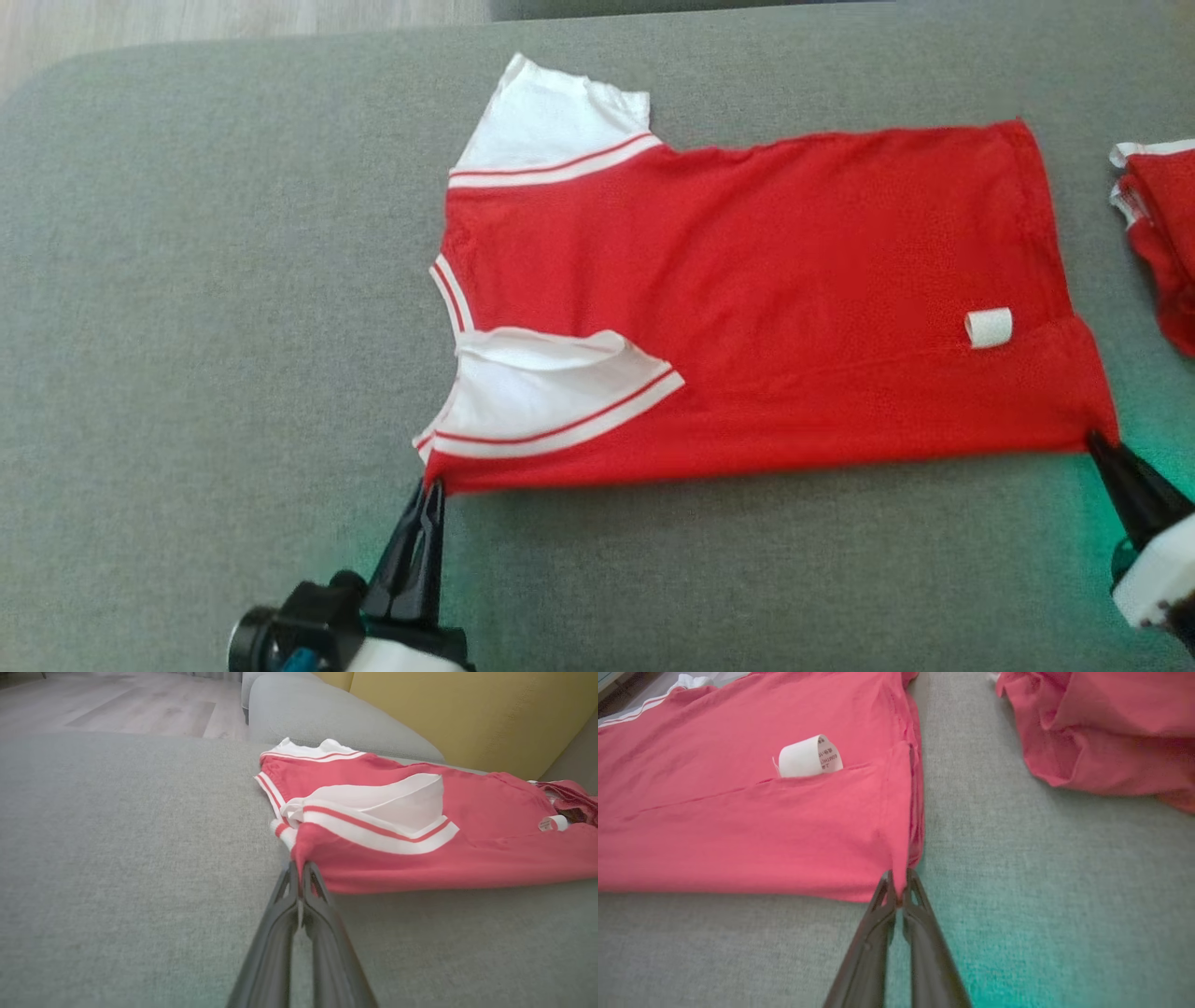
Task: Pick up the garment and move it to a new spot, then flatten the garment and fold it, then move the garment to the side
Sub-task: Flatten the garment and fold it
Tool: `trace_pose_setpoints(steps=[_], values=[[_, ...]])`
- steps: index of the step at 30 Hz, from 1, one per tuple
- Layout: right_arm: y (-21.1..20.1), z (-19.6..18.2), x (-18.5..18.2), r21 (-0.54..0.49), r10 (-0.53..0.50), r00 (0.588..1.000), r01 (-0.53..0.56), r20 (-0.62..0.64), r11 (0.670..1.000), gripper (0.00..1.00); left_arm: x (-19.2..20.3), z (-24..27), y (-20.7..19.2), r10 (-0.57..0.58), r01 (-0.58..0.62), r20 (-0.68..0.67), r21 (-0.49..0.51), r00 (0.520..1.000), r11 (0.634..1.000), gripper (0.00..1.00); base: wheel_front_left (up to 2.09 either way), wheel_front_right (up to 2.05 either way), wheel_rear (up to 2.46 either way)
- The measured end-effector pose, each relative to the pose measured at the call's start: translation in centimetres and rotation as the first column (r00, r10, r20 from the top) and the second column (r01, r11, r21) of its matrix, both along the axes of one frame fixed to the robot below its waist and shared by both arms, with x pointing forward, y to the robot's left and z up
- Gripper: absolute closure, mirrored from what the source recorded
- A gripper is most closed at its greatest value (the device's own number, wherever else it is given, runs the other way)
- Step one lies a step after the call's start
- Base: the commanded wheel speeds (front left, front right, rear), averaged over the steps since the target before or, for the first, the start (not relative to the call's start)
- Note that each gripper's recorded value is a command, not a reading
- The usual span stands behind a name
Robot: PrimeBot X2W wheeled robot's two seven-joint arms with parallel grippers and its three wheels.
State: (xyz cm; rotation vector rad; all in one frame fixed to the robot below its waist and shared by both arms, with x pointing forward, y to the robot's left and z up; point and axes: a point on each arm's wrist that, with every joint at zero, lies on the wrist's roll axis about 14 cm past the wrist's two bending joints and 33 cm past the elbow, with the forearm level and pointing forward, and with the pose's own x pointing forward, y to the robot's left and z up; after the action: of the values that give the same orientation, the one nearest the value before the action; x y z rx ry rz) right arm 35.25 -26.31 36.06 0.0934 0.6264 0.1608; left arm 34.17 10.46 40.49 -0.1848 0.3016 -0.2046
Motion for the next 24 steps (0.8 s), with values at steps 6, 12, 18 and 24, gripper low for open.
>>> trace_pose_setpoints(steps=[6, 12, 18, 24], values=[[-0.2, 0.0, -1.3, 0.015, -0.024, 0.999, 0.025, -0.03, 1.0, 0.0, -1.8, -0.8, -0.5, -0.025, 0.021, -0.094, -0.045, 0.995, 0.999, 0.02, 0.0, 0.0, 0.0], [-0.7, 1.7, 0.2, -0.009, -0.042, 0.998, 0.043, 0.048, 0.999, 0.0, 0.1, 1.0, -0.5, -0.093, 0.092, -0.067, -0.02, 0.993, 0.996, 0.0, 0.0, 0.0, 0.0], [0.9, 2.5, 2.5, -0.021, -0.004, 0.995, 0.007, 0.099, 1.0, 0.0, 9.8, 7.8, -1.1, -0.231, 0.223, 0.103, 0.084, 0.967, 0.971, 0.0, 0.0, 0.0, 0.0], [3.2, 3.9, 6.4, -0.008, 0.063, 0.986, -0.062, 0.152, 0.998, 0.0, 18.5, 10.2, -2.0, -0.346, 0.327, 0.061, 0.206, 0.936, 0.922, 0.0, 0.0, 0.0, 0.0]])
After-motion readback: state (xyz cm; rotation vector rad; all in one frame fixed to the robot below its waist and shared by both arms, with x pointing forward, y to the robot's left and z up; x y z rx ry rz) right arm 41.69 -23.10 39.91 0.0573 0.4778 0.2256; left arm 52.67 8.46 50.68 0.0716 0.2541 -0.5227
